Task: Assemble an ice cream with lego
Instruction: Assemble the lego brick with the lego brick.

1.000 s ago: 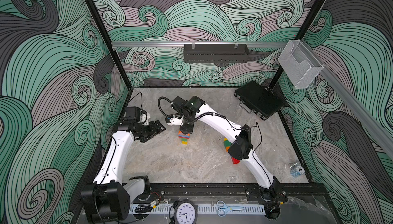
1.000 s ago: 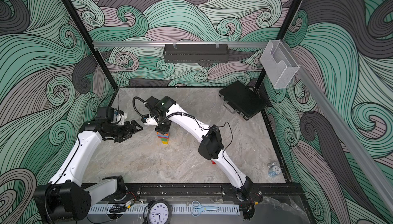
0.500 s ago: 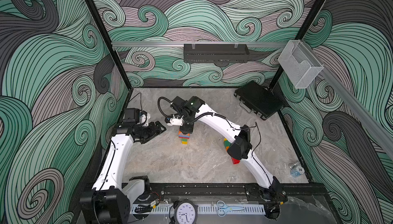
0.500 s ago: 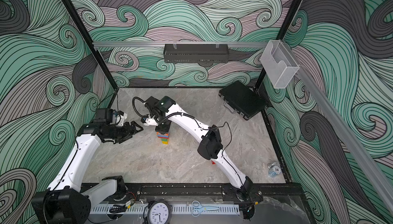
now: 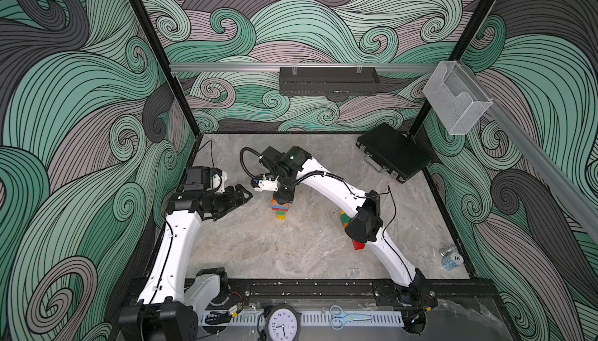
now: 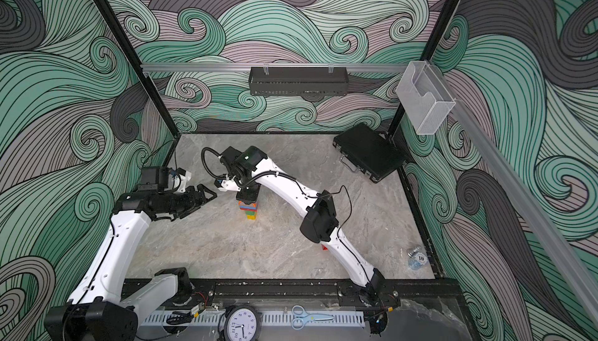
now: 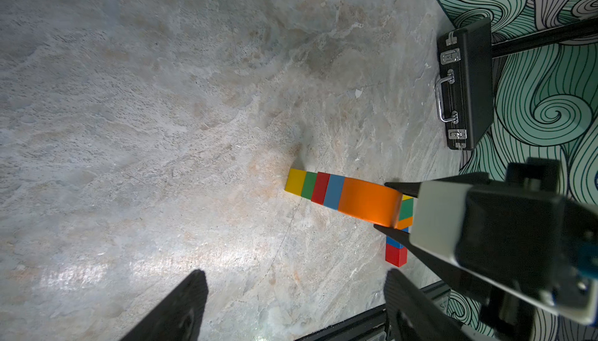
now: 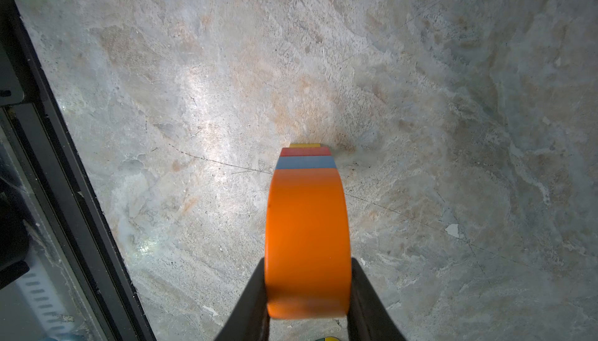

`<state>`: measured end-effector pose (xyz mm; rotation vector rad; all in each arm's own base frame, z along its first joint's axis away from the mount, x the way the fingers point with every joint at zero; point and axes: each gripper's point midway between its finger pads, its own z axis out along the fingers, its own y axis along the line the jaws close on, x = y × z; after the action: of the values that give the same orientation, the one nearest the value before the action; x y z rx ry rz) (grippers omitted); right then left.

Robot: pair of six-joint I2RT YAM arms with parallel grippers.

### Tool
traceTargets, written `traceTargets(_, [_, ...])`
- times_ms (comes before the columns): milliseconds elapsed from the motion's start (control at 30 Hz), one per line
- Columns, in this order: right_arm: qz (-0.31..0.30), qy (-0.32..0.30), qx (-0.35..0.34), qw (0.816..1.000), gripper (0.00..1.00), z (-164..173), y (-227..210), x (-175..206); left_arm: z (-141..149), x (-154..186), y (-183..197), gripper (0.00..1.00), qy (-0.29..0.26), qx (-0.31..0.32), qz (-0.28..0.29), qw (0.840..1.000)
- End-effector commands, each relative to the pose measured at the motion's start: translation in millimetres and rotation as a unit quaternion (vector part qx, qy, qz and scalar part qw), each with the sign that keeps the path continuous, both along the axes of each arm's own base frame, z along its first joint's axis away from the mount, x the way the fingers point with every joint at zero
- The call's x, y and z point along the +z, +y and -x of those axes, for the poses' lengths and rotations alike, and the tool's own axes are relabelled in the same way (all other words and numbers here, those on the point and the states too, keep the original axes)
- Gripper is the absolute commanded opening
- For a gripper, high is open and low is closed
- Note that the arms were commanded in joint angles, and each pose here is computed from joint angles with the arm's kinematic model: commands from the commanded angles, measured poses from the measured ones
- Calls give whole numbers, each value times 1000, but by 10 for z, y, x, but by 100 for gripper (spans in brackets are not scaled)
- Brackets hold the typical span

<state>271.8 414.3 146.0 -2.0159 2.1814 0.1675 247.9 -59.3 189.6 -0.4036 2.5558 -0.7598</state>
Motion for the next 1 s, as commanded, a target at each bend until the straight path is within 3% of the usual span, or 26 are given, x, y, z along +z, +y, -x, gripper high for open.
traceTargets(0, [80,81,17,993,22,318,-214,-405,56,14,-11,86,3,3,7,1000])
traceTargets(700, [40,64,10,997,48,258,-105,-209,92,75,13,86,-5,7,-2,1000])
traceTargets(967, [31,40,-14,999,51,98,-100,-165,101,101,17,87,-7,6,-4,1000])
